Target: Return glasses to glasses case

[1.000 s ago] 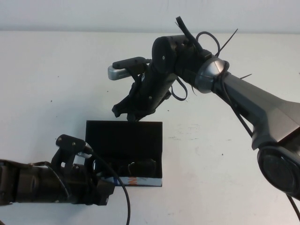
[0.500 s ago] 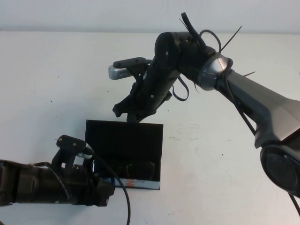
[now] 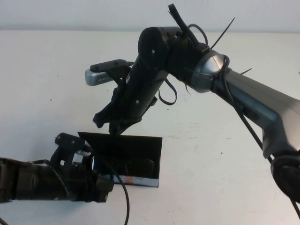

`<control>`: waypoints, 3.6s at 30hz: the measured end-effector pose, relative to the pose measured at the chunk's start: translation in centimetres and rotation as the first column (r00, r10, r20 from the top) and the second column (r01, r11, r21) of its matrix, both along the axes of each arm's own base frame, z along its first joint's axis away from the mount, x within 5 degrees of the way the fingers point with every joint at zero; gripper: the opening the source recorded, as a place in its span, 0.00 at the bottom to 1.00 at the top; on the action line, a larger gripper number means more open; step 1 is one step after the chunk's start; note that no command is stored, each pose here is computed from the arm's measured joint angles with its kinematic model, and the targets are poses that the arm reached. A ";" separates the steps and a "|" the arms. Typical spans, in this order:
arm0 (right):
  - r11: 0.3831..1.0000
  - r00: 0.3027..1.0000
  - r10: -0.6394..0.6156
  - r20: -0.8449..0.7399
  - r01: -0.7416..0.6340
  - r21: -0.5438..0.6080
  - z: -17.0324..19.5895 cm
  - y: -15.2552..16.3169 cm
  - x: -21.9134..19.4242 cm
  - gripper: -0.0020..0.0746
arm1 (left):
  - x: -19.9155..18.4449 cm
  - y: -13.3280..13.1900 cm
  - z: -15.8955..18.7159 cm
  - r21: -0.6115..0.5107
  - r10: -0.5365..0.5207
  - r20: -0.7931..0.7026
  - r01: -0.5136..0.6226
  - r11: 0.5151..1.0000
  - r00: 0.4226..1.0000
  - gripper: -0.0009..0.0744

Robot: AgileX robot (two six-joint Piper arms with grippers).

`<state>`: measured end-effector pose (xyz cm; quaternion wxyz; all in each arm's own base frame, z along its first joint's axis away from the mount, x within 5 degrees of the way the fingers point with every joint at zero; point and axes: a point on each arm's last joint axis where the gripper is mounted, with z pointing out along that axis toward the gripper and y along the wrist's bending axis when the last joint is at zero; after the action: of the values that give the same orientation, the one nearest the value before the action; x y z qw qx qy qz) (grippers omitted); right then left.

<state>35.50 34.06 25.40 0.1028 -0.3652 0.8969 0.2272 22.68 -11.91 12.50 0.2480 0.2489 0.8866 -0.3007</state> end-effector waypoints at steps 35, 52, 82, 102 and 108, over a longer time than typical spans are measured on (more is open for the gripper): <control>0.979 0.999 0.036 -0.010 -0.037 -0.200 -1.5 -2.2 -3.4 0.01 | -2.0 0.3 4.3 -0.021 -0.039 -0.008 0.039 0.999 0.999 0.01; 0.993 0.984 -0.075 0.164 0.088 -0.074 11.3 -10.5 -11.7 0.01 | -12.9 5.4 19.6 -0.099 0.131 0.712 -0.086 0.991 0.690 0.01; 0.844 0.807 -0.415 0.420 0.170 0.509 5.3 -25.6 -27.8 0.01 | -17.3 10.1 7.7 -0.343 0.506 0.745 -0.401 0.850 0.435 0.01; 0.843 0.753 -0.443 0.486 0.165 0.512 2.3 -25.7 -27.1 0.01 | -17.3 10.1 7.7 -0.344 0.507 0.744 -0.401 0.849 0.435 0.01; 0.798 0.589 -0.586 0.556 0.298 0.524 0.9 -28.6 -26.5 0.01 | -17.3 10.1 7.7 -0.345 0.508 0.743 -0.401 0.849 0.435 0.01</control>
<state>8.97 5.45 26.26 0.5537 -0.1559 0.7916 0.2062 5.35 -1.83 20.25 0.7113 0.0955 0.6850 -0.1251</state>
